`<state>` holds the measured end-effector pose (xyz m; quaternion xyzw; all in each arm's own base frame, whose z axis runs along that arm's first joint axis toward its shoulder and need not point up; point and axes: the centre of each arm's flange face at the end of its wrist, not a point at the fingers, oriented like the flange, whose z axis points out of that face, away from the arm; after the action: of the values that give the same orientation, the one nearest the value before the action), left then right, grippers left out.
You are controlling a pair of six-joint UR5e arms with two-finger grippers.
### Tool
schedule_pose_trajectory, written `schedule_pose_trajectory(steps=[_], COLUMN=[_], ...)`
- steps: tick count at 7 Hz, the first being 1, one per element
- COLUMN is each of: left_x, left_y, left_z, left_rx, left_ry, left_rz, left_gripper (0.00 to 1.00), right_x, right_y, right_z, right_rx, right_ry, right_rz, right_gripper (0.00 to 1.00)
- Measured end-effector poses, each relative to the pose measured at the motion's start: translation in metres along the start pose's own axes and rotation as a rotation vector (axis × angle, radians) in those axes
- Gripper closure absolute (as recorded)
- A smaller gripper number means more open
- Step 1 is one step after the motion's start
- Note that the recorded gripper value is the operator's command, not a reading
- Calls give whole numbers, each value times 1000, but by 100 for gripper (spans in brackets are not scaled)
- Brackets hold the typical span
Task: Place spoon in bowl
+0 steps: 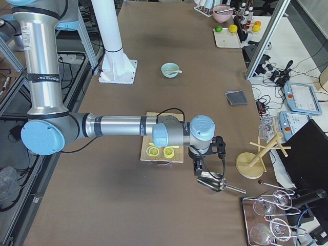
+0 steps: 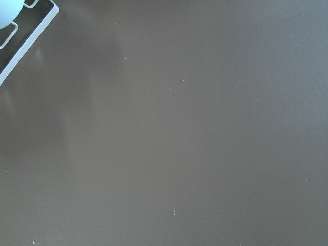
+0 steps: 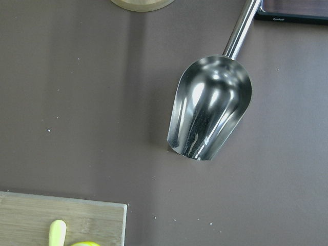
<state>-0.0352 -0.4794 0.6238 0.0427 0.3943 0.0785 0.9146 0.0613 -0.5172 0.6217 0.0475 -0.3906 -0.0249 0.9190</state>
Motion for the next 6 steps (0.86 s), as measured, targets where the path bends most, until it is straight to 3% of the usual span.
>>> schedule_pose_trajectory(steps=[6], left_x=[19], left_y=[5], left_z=[-18], left_rx=[39], left_ry=[-10], left_rz=[44], left_gripper=[3], right_x=[1], right_y=[18], right_z=[0], right_rx=[-23], right_ry=[24], right_rz=[18], right_gripper=[0])
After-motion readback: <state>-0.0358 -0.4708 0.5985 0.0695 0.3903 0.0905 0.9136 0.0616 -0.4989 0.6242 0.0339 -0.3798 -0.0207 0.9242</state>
